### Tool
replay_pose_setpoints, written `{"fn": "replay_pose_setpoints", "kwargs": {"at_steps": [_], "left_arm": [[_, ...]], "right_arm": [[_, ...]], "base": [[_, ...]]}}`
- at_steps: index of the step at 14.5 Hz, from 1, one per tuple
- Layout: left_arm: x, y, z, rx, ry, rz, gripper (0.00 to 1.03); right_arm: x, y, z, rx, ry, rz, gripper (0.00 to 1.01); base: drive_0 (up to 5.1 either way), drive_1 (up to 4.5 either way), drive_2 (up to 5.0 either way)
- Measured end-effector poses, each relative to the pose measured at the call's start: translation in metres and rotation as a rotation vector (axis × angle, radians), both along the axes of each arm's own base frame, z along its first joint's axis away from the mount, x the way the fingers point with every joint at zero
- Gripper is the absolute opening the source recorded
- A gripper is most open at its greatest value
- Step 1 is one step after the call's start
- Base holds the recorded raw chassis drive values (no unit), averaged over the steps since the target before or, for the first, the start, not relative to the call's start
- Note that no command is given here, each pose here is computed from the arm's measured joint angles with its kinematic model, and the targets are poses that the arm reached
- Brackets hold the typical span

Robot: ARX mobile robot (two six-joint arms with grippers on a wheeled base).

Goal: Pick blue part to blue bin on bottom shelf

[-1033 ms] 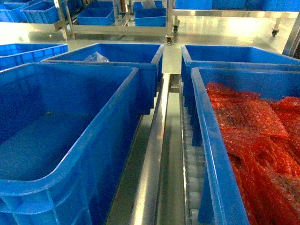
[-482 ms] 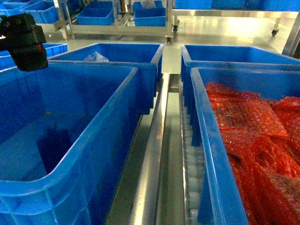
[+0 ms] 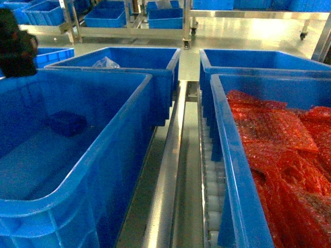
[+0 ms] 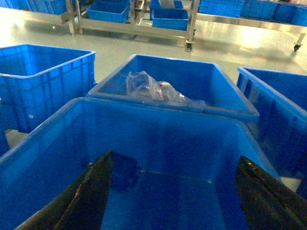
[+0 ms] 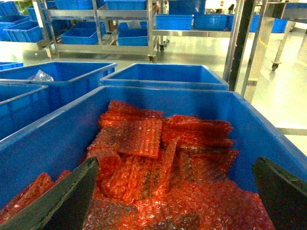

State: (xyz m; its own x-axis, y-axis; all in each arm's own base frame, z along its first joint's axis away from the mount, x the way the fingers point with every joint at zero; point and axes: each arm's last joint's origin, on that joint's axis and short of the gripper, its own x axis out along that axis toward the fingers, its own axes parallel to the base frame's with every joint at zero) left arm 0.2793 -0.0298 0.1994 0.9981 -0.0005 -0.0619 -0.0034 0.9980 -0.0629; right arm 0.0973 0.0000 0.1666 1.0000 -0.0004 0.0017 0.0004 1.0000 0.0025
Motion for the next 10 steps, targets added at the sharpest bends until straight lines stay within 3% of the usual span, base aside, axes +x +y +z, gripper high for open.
{"fn": "replay_pose_setpoints", "kwargs": {"at_steps": [1, 2, 3, 5, 10], "left_arm": [[-0.019, 0.006, -0.005, 0.024, -0.041, 0.002, 0.59], [-0.057, 0.016, -0.013, 0.046, -0.052, 0.0, 0.2], [-0.076, 0.023, -0.02, 0.047, -0.047, -0.013, 0.02], [-0.088, 0.031, -0.021, 0.047, -0.055, 0.014, 0.02], [-0.107, 0.03, -0.026, 0.046, -0.046, -0.001, 0.02]], "right_arm": [[0.0, 0.0, 0.0, 0.0, 0.0, 0.0, 0.98], [0.0, 0.0, 0.0, 0.0, 0.0, 0.0, 0.98], [0.0, 0.0, 0.0, 0.0, 0.0, 0.0, 0.98], [0.0, 0.0, 0.0, 0.0, 0.0, 0.0, 0.98], [0.0, 0.0, 0.0, 0.0, 0.0, 0.0, 0.98]], "base": [[0.0, 0.0, 0.0], [0.0, 0.0, 0.0], [0.0, 0.0, 0.0], [0.0, 0.0, 0.0], [0.0, 0.0, 0.0]]}}
